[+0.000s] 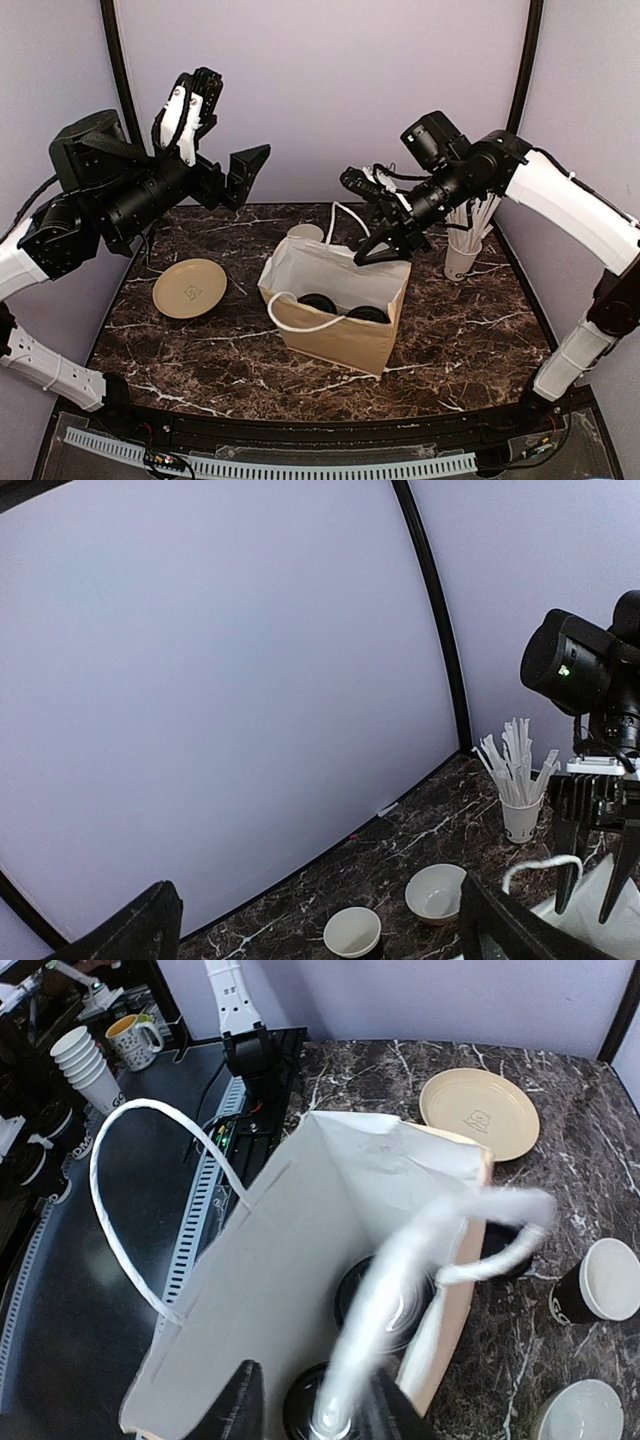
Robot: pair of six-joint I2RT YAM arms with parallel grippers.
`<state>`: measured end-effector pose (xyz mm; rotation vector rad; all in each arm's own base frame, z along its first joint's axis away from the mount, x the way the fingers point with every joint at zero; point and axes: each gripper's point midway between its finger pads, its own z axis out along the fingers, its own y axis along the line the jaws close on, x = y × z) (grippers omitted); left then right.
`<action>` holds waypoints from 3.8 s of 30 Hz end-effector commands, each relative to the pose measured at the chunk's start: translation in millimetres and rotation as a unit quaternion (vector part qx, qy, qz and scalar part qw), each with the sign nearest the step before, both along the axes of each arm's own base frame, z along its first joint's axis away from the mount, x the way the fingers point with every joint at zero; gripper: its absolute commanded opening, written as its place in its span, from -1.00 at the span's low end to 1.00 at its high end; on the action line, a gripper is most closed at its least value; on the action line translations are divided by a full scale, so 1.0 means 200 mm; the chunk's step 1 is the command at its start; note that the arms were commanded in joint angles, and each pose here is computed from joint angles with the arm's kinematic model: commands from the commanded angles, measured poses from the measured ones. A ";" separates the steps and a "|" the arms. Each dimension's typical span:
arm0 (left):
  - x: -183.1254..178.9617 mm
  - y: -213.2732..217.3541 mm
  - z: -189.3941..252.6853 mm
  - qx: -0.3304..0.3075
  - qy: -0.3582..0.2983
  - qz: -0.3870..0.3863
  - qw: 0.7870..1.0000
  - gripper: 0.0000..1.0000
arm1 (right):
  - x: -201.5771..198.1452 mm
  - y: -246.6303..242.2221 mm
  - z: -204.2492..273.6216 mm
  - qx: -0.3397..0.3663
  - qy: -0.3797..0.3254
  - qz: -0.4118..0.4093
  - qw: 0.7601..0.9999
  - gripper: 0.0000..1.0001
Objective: Pack the takeout coffee
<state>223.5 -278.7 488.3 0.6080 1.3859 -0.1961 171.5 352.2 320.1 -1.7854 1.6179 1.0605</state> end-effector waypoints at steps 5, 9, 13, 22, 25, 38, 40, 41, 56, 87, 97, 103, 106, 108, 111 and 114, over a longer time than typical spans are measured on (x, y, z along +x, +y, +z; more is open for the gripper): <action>0.07 -0.03 -0.06 0.009 0.009 0.016 1.000 0.98 | 0.28 -0.15 0.09 0.020 -0.049 -0.091 0.994 0.12; 0.15 -0.02 -0.09 0.012 0.038 0.033 0.999 0.98 | 0.37 -0.28 0.16 0.025 -0.063 -0.127 0.990 0.33; 0.26 -0.01 -0.16 0.011 0.085 0.044 0.995 0.98 | 0.50 -0.47 0.21 0.028 -0.070 -0.196 0.978 0.34; 0.41 -0.04 -0.26 0.007 0.127 0.044 0.991 0.98 | 1.01 -1.29 0.04 0.051 0.007 -0.502 0.863 -0.16; 0.41 -0.03 -0.28 -0.001 0.133 0.039 0.990 0.98 | 1.05 -1.48 -0.04 0.053 0.017 -0.557 0.828 -0.15; 0.35 0.01 -0.34 -0.013 0.149 0.022 0.988 0.98 | 1.00 -1.61 -0.30 -0.007 0.028 -0.611 0.791 -0.05; 0.35 0.02 -0.35 -0.012 0.152 0.023 0.988 0.98 | 0.99 -1.60 -0.34 -0.013 0.038 -0.610 0.791 -0.07; 0.35 0.02 -0.36 -0.010 0.154 0.022 0.988 0.98 | 0.98 -1.60 -0.36 -0.014 0.043 -0.607 0.793 -0.08; 0.33 0.02 -0.39 -0.013 0.167 0.018 0.986 0.97 | 1.00 -1.59 -0.48 -0.029 0.075 -0.598 0.797 -0.48; 0.37 -0.01 -0.33 0.001 0.159 0.022 0.987 0.97 | 0.59 -1.51 0.64 0.030 -0.150 -0.546 0.824 -1.00; 0.36 0.02 -0.31 -0.008 0.161 0.033 0.986 0.97 | 0.17 -1.10 1.02 0.203 -0.147 -0.295 0.922 -1.00; 0.35 0.07 -0.31 -0.013 0.161 0.045 0.986 0.96 | 0.08 -0.95 1.05 0.250 -0.094 -0.205 0.942 -1.00; 0.34 0.10 -0.30 -0.016 0.158 0.051 0.986 0.97 | 0.09 -0.86 1.03 0.239 -0.085 -0.184 0.949 -1.00; 0.34 0.11 -0.30 -0.017 0.157 0.054 0.986 0.96 | 0.12 -0.77 0.98 0.224 -0.083 -0.173 0.956 -1.00; 0.33 0.12 -0.30 -0.018 0.158 0.057 0.986 0.96 | 0.17 -0.66 0.87 0.197 -0.069 -0.162 0.964 -1.00; 0.33 0.15 -0.29 -0.018 0.156 0.065 0.985 0.96 | 0.25 -0.54 0.73 0.152 -0.075 -0.172 0.970 -1.00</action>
